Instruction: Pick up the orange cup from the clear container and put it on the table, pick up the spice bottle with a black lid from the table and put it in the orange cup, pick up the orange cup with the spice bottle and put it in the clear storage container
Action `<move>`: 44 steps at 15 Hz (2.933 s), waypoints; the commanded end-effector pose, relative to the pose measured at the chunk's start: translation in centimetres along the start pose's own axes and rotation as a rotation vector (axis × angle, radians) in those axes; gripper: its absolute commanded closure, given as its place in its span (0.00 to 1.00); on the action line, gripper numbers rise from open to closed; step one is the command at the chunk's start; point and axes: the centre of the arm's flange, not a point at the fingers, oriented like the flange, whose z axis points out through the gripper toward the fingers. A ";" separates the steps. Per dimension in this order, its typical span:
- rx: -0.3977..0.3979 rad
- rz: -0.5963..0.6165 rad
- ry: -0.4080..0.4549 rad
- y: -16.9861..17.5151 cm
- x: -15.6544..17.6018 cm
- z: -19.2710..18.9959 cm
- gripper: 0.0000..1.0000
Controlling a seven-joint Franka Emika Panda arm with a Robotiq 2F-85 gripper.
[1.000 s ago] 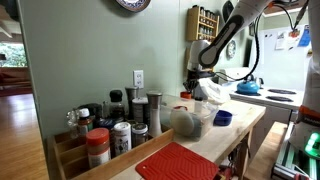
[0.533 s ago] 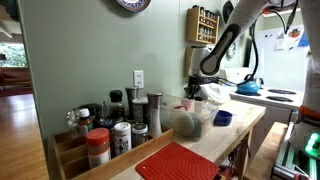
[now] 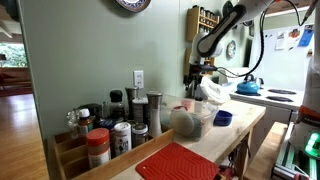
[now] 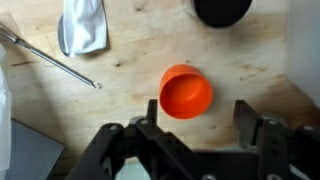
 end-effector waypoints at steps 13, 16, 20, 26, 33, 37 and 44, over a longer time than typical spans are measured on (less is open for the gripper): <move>0.152 0.005 -0.329 0.1 -6.4 4.0 0.00; 0.137 0.000 -0.262 -0.1 -5.9 4.7 0.00; 0.120 -0.019 -0.238 -0.3 -5.6 5.5 0.02; 0.100 -0.030 -0.255 -0.4 -5.7 6.6 0.38; 0.092 -0.043 -0.258 -0.4 -5.2 5.8 0.70; 0.083 -0.117 -0.223 -1.3 -2.8 1.5 0.70; 0.058 -0.184 -0.150 -3.6 3.4 -3.7 0.70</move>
